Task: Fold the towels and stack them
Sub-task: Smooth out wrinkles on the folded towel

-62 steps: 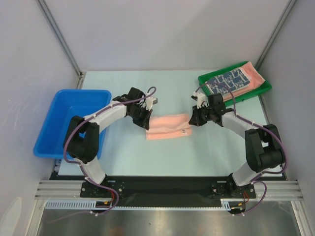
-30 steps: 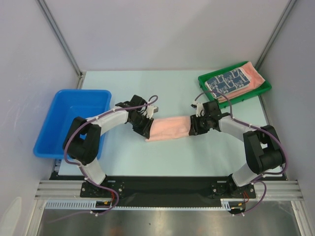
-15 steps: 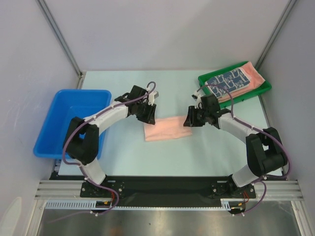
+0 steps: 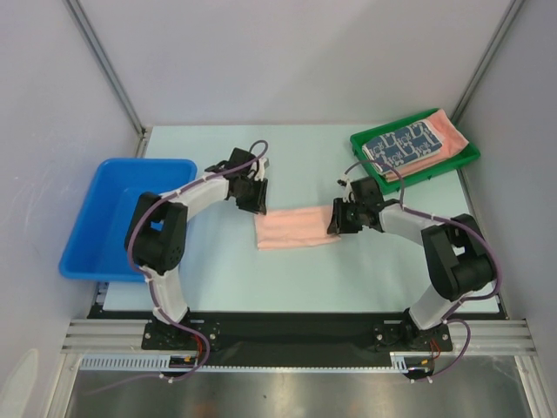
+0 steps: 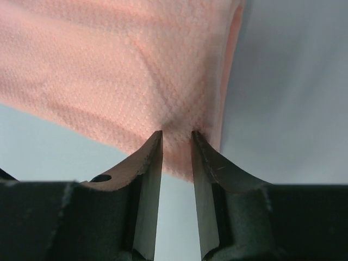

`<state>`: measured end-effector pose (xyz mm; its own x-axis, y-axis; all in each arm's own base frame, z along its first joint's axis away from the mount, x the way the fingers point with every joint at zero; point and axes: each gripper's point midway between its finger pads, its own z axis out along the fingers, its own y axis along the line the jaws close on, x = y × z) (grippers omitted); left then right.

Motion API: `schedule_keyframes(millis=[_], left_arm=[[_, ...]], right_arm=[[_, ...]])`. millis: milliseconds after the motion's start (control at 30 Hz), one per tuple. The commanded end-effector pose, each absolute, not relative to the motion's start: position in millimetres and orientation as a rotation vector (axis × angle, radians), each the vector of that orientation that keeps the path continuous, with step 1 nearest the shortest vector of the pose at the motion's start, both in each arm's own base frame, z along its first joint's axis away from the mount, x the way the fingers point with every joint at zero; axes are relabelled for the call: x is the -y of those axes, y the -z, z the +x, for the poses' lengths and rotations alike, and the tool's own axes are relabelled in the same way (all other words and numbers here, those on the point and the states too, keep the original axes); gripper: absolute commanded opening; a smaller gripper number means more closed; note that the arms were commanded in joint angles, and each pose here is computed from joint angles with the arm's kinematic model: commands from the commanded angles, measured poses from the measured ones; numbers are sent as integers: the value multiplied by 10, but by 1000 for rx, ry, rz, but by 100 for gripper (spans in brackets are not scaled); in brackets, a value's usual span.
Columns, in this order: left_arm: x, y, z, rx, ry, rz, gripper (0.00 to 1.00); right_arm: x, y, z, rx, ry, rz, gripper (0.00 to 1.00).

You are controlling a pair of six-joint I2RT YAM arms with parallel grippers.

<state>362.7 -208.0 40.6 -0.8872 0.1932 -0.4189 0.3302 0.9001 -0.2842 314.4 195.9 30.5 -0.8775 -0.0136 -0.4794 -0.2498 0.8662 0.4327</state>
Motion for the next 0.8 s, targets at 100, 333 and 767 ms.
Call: schedule_keyframes(millis=[100,333,767], left_arm=[[2098,-1242,3483,-2526,532,375,39],[2458,-892,2789,-2550,893,381,40],[2229,-396,2574,-2702,783,209,36]], right_arm=[[-2085,-732,3156,-2505,-646,-269,33],[-2209,-636,2923,-2512,-791,-281,33],[-1984,-465,2882,-2535,-695,-298,33]])
